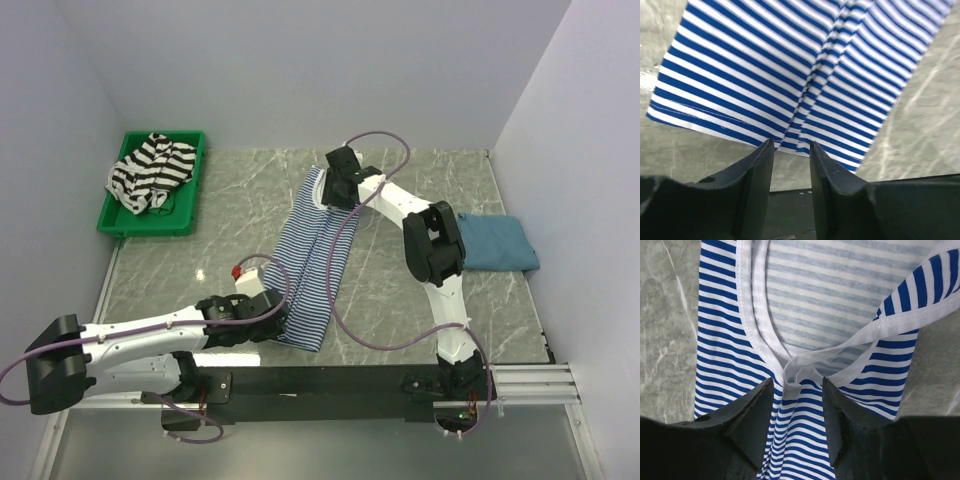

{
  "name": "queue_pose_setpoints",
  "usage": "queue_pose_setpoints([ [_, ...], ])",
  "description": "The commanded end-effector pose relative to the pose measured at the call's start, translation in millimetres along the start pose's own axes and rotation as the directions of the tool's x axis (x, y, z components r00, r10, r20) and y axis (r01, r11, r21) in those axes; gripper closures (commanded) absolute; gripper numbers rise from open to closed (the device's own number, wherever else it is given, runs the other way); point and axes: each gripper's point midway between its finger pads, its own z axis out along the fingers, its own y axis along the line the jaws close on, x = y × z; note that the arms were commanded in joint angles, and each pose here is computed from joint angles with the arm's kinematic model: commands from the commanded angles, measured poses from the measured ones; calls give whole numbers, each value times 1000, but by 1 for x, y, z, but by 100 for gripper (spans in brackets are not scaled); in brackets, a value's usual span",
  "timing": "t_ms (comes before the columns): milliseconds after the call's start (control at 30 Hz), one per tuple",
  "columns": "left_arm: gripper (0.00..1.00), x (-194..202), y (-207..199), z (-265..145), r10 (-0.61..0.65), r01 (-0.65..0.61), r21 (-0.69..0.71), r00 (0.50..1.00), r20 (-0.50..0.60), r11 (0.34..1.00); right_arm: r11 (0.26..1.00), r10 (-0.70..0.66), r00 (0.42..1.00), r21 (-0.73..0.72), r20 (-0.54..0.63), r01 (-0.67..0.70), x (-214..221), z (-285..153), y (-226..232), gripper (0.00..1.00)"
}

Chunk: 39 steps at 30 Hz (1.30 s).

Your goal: Fold and stack the tank tops

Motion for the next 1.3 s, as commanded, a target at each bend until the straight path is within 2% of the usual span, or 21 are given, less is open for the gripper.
queue_pose_setpoints([
  [0,59,-33,-17,-24,-8,5,27,995,100,1000,999,3,989,-49,148,4,-52,-47,12,47],
  [100,64,-50,-39,-39,13,-24,82,990,138,996,999,46,976,-34,213,-40,-78,-69,-5,45],
  [133,65,-54,-58,-43,8,-27,138,990,142,990,997,73,971,-24,230,-69,-87,-76,-22,44],
  [200,66,-50,-70,-37,77,-97,152,988,131,984,993,119,964,-43,237,-112,-94,-78,-35,42],
  [267,68,-46,-90,-33,114,-134,197,988,108,971,988,156,962,-26,223,-155,-96,-73,-62,41],
  [300,69,-39,-91,-22,138,-152,174,986,90,973,985,172,964,-36,203,-168,-94,-71,-67,41],
  [367,75,-34,-105,-15,158,-169,213,985,68,962,977,214,959,-46,184,-209,-95,-62,-83,41],
  [467,79,-26,-111,8,184,-185,202,983,23,962,969,243,960,-76,141,-234,-89,-46,-89,43],
  [533,80,-26,-110,22,205,-204,164,979,14,965,966,255,960,-79,117,-247,-87,-32,-94,44],
  [567,80,-28,-110,27,206,-205,153,978,10,967,964,262,959,-79,105,-254,-86,-27,-95,49],
  [667,81,-27,-108,42,233,-230,122,973,-6,965,959,275,958,-88,80,-268,-85,-10,-94,53],
  [1000,81,-5,-79,75,283,-282,30,955,-91,959,943,324,945,-96,45,-319,-78,28,-91,58],
  [1167,81,6,-66,80,291,-292,9,947,-139,956,939,340,939,-79,53,-335,-74,37,-96,58],
  [1267,82,12,-57,79,297,-302,-4,941,-163,953,941,335,941,-71,48,-331,-71,42,-98,62],
])
